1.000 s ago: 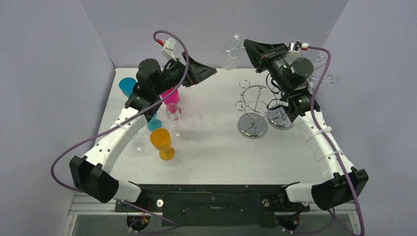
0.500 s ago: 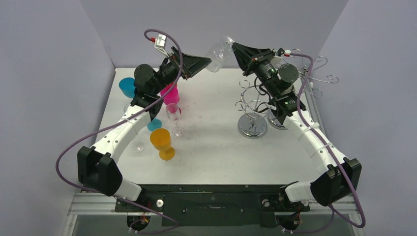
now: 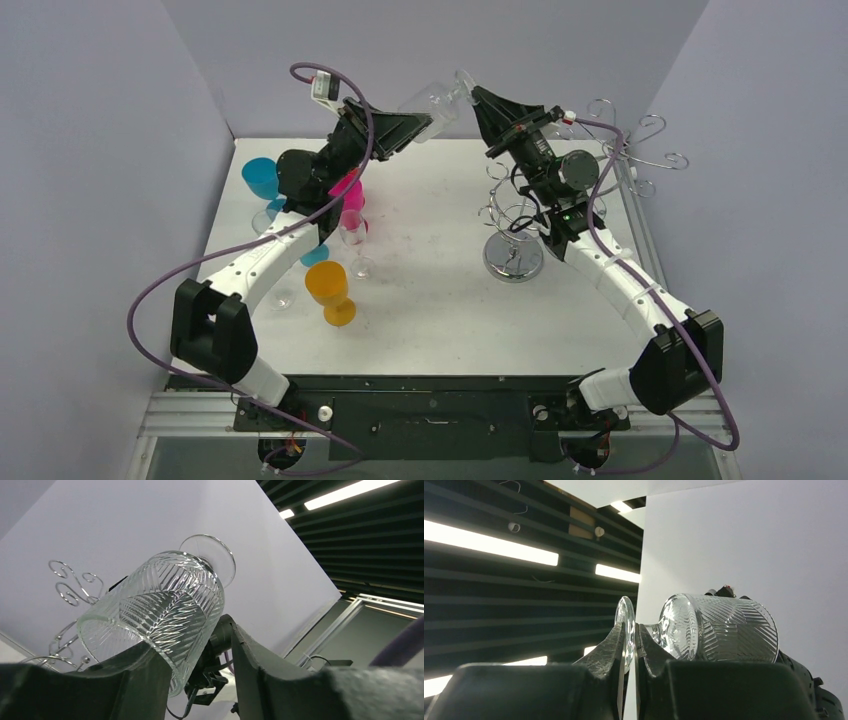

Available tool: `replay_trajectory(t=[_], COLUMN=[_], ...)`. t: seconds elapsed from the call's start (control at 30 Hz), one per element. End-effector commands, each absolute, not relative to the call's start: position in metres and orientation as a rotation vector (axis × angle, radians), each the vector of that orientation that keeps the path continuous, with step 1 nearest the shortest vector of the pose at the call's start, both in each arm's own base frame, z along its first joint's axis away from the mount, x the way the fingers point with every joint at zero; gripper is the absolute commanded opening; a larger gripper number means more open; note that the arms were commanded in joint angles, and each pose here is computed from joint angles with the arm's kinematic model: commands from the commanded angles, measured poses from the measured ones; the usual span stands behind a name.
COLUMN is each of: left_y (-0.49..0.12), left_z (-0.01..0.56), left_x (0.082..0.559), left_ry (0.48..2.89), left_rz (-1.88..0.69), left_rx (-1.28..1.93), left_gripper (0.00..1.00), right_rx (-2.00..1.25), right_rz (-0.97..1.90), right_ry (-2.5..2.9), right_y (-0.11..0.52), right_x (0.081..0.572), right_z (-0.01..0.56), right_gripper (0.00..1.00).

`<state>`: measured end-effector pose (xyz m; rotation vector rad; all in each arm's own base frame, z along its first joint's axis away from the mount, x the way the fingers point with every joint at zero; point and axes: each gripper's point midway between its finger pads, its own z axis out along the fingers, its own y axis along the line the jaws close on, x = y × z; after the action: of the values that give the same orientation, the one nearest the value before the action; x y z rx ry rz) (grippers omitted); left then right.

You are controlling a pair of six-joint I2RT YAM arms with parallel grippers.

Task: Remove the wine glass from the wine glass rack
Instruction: Place the wine glass at the center of the board.

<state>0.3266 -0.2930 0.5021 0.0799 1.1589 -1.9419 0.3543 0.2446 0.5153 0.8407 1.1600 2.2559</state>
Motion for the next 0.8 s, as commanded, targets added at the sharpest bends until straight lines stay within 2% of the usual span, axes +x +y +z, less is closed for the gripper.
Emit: replay_trajectory(t=[0.0, 0.03, 0.07, 0.13, 0.23, 0.27, 0.3, 0.33, 0.37, 0.43, 0.53, 0.57, 0.6, 0.63, 0.67, 0.77], left_y=[-0.288, -0.289, -0.290, -0.291, -0.293, -0.293, -0.294, -0.294, -0.295, -0.293, -0.281, -0.276, -0.272, -0.269, -0.268, -0.256], left_z=[0.546, 0.546, 0.545, 0.544, 0.541, 0.542, 0.538, 0.539, 0.530, 0.516, 0.501, 0.509, 0.485, 0.488, 0.459, 0.433], left_x=[0.282, 0.282, 0.282, 0.281, 0.283, 0.284, 0.286, 0.286, 0.291, 0.298, 0.308, 0.307, 0.312, 0.315, 0.320, 0.324], left_ry=[0.966, 0.976, 0.983, 1.003, 1.072, 1.085, 1.128, 1.146, 1.219, 1.355, 1.537, 1.534, 1.666, 1.677, 1.806, 1.927], left_rz=[-2.000, -2.002, -1.997, -1.984, -1.948, -1.913, -1.866, -1.841, -1.776, -1.656, -1.453, -1.379, -1.312, -1.248, -1.177, -0.954], left_rx=[0.232, 0.231, 0.231, 0.230, 0.210, 0.220, 0.218, 0.220, 0.210, 0.188, 0.118, 0.150, 0.100, 0.126, 0.089, 0.105], left_gripper=[0.28, 0.22, 0.09, 0.00, 0.00, 0.00, 0.00, 0.00, 0.00, 0.00, 0.00, 0.00, 0.00, 0.00, 0.00, 0.00], right_rx=[0.754, 0.750, 0.747, 0.736, 0.711, 0.709, 0.703, 0.692, 0.675, 0.669, 0.683, 0.685, 0.678, 0.681, 0.664, 0.647], right_rz=[2.398, 2.398, 2.395, 2.378, 2.270, 2.188, 2.138, 2.054, 2.011, 1.848, 1.552, 1.479, 1.369, 1.306, 1.220, 1.056], right_ry=[1.043, 1.043, 1.047, 1.054, 1.138, 1.202, 1.227, 1.278, 1.275, 1.336, 1.455, 1.430, 1.493, 1.469, 1.513, 1.502], right_y=[0.236, 0.235, 0.235, 0.233, 0.235, 0.236, 0.233, 0.232, 0.223, 0.209, 0.184, 0.170, 0.164, 0.152, 0.146, 0.125], right_x=[0.327, 0.326, 0.325, 0.322, 0.323, 0.324, 0.326, 0.326, 0.323, 0.327, 0.334, 0.332, 0.333, 0.330, 0.329, 0.322], right_z=[0.545, 0.546, 0.545, 0.544, 0.535, 0.527, 0.526, 0.518, 0.523, 0.516, 0.488, 0.496, 0.480, 0.488, 0.478, 0.487], right_gripper=[0.00, 0.00, 0.00, 0.00, 0.01, 0.06, 0.19, 0.27, 0.40, 0.53, 0.59, 0.61, 0.62, 0.62, 0.62, 0.64])
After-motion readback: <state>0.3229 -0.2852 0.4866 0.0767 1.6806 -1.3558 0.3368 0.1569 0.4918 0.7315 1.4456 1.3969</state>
